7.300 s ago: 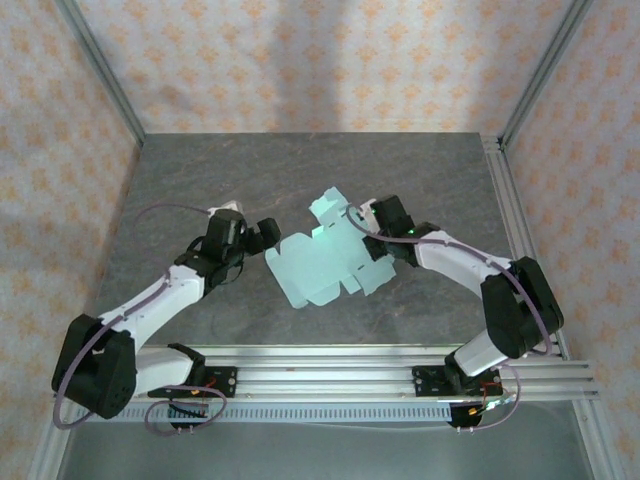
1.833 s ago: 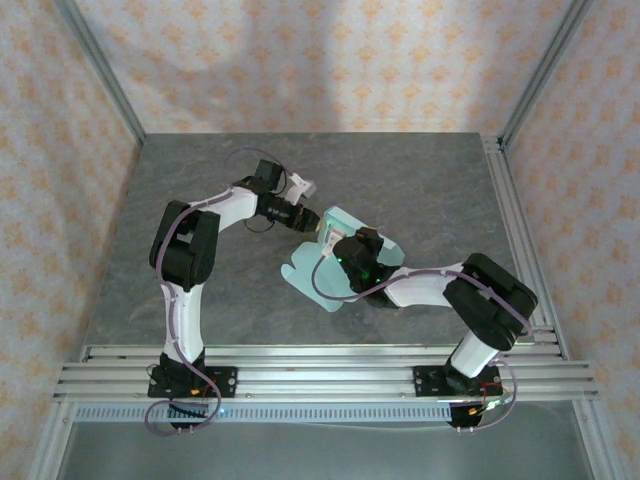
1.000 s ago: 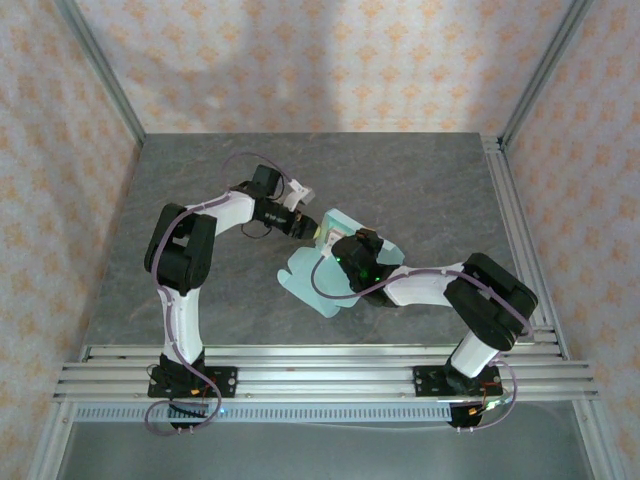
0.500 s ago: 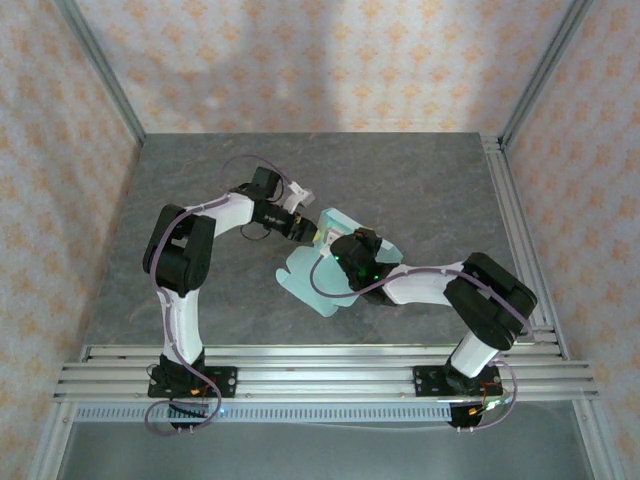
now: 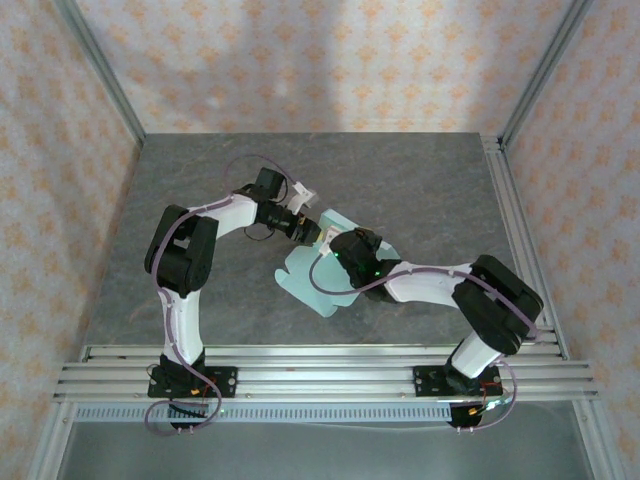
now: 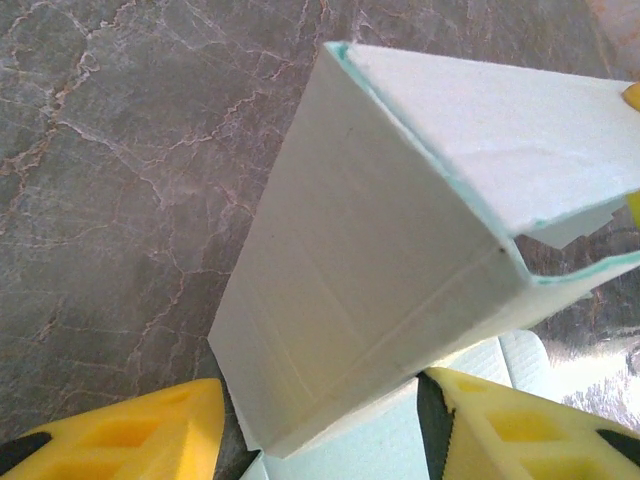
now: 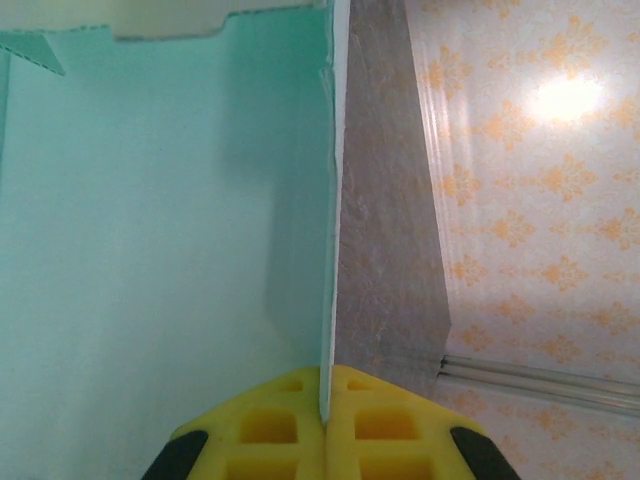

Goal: Fold the paper box

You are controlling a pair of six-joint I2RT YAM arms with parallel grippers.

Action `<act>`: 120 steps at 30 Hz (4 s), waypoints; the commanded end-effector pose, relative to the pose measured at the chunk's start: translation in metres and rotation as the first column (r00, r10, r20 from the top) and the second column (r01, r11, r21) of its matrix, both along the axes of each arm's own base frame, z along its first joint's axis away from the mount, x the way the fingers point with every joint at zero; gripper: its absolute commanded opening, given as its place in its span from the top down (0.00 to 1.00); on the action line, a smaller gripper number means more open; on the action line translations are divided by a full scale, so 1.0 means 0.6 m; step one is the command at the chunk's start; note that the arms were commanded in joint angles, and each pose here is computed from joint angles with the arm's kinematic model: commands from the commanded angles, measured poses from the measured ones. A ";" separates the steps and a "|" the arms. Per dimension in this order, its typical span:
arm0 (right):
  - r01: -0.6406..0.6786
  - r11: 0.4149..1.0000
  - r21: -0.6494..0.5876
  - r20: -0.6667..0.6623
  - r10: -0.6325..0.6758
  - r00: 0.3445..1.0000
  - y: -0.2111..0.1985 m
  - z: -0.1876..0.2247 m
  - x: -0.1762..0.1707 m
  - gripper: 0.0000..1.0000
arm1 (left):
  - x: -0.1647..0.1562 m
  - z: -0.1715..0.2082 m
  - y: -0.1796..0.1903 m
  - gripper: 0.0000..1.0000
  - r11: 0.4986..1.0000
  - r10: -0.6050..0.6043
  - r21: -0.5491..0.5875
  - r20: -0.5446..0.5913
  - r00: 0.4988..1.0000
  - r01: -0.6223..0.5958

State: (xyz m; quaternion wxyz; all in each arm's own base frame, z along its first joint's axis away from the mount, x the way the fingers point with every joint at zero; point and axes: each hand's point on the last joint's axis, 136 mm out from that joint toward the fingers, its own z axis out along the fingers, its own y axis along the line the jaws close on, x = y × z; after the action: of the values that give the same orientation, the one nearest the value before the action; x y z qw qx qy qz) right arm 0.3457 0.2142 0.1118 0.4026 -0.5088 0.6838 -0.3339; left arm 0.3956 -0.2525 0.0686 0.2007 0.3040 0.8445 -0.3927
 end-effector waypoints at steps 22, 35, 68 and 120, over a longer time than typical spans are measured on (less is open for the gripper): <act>0.002 0.998 0.061 -0.112 0.005 0.994 0.008 -0.015 -0.006 1.00 | -0.017 0.053 0.008 0.46 0.988 -0.146 -0.061 -0.021 0.989 0.145; 0.036 0.997 0.064 -0.080 -0.031 0.996 0.000 0.007 0.015 1.00 | -0.018 0.046 0.017 0.45 0.983 -0.173 -0.079 -0.063 0.983 0.168; 0.051 0.999 0.007 -0.076 -0.051 0.996 -0.012 0.019 0.023 1.00 | -0.031 0.029 -0.001 0.42 0.971 -0.235 -0.077 -0.110 0.966 0.228; -0.033 0.991 -0.128 0.203 0.059 0.977 0.029 0.017 0.041 1.00 | -0.018 0.061 0.065 0.45 1.000 -0.013 0.008 -0.051 0.999 0.013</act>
State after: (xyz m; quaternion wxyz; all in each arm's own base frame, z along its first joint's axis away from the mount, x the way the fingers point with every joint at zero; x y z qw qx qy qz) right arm 0.3735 0.2327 0.1241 0.4439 -0.5131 0.6051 -0.4166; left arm 0.3785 -0.2233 0.0858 0.1388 0.3019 0.8461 -0.4167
